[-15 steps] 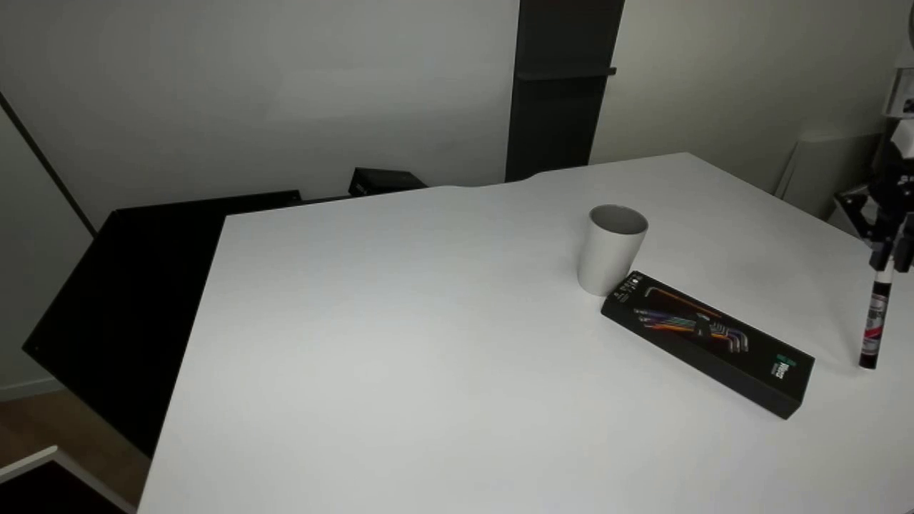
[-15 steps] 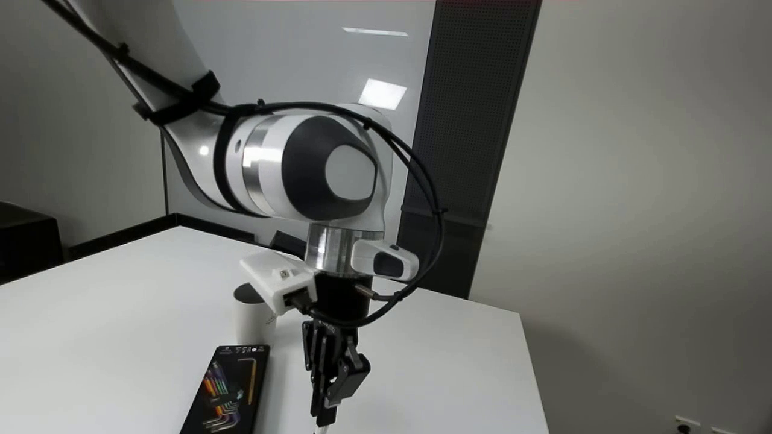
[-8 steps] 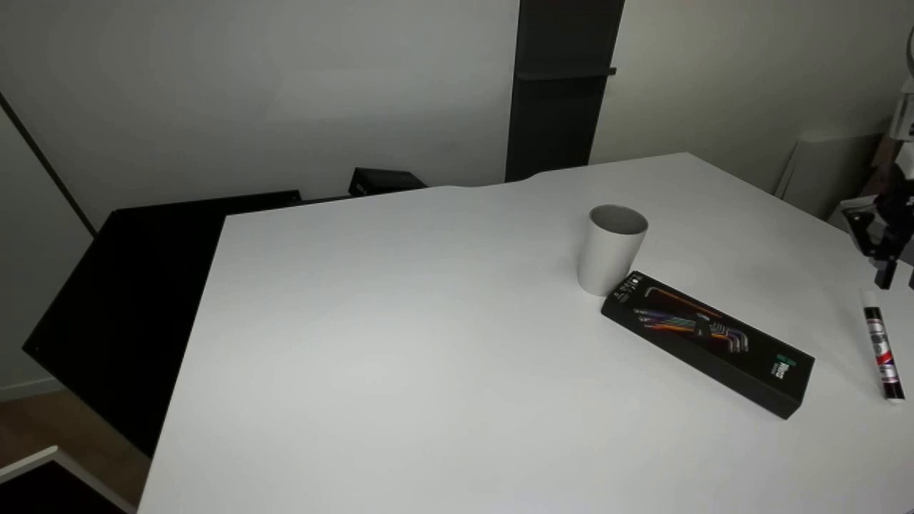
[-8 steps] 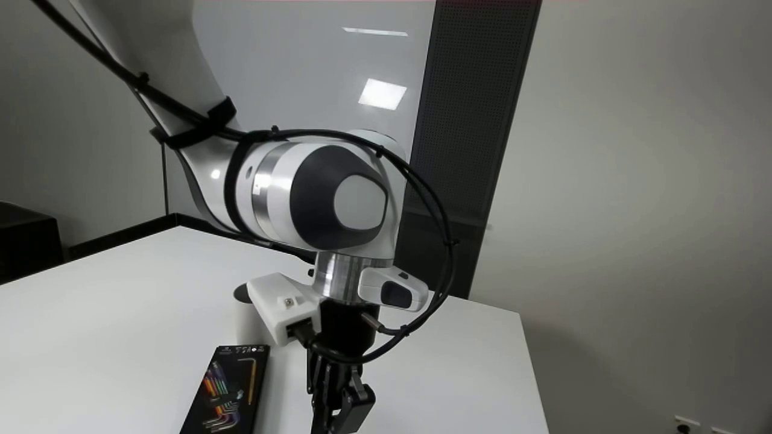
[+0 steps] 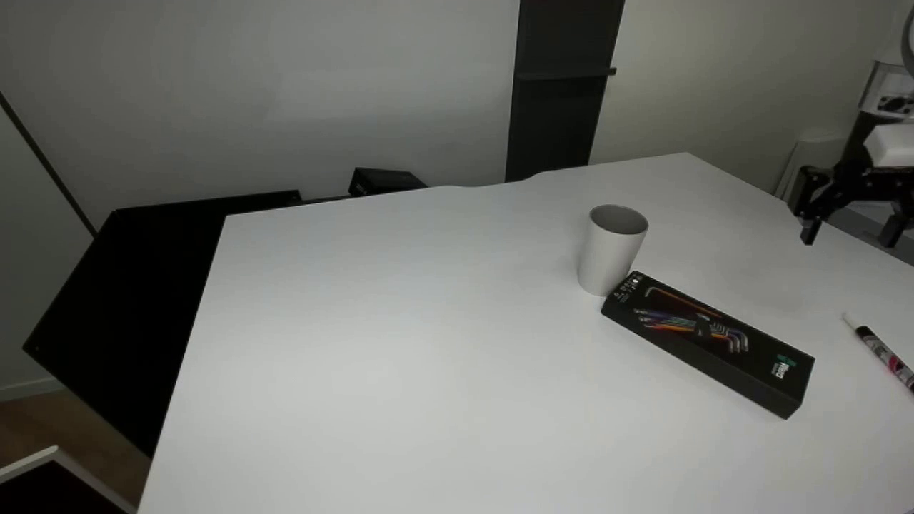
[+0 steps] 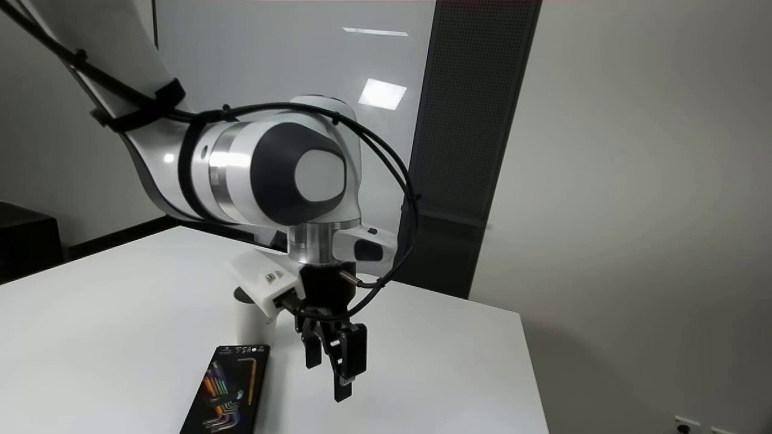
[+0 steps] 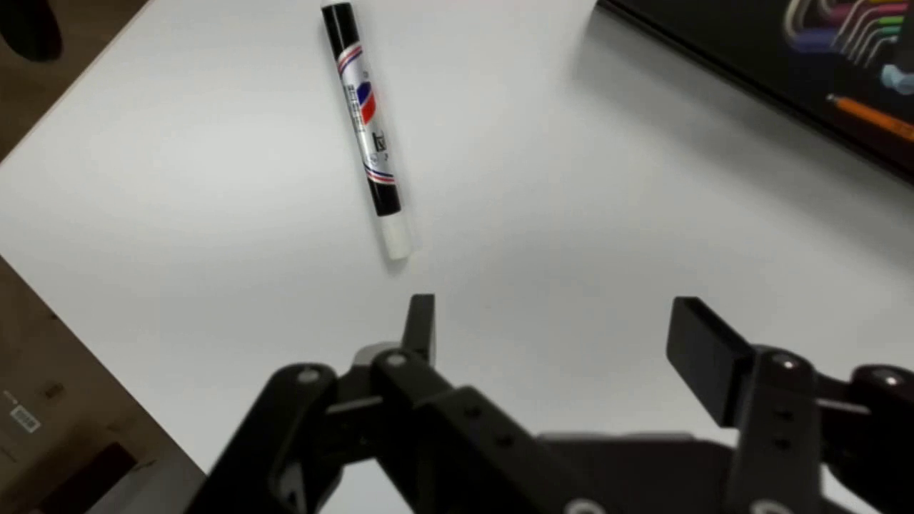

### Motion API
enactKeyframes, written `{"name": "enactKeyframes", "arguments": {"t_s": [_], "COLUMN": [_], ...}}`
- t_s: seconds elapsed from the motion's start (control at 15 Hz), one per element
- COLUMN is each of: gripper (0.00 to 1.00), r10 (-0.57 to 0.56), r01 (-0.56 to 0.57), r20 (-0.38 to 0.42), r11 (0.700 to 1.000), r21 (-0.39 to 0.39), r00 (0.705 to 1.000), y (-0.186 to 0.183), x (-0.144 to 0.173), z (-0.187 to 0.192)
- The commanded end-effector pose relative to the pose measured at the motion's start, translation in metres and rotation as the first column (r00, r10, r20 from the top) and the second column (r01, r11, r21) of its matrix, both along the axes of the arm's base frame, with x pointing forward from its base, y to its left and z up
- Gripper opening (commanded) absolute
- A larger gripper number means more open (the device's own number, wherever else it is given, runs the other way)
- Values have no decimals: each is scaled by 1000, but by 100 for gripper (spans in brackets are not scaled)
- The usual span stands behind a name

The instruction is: Put the marker on the table, put it back in the mug then put it back on the table

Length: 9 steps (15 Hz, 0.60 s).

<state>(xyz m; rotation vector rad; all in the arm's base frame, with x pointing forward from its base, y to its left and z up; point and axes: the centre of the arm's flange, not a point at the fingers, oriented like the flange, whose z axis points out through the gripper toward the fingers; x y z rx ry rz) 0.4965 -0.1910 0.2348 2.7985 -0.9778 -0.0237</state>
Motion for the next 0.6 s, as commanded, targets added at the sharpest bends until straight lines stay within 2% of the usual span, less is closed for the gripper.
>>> {"name": "enactKeyframes", "arguments": {"t_s": [0.0, 0.2, 0.53], "gripper": [100, 100, 100], "r10": [10, 0, -46], "r01": [-11, -9, 32], "r20": [146, 195, 203], "r11": [1000, 999, 997], "r21": [8, 46, 71], "r00": [989, 981, 978], "y": [34, 46, 46], "x": [-21, -38, -74], "z": [21, 26, 26]}}
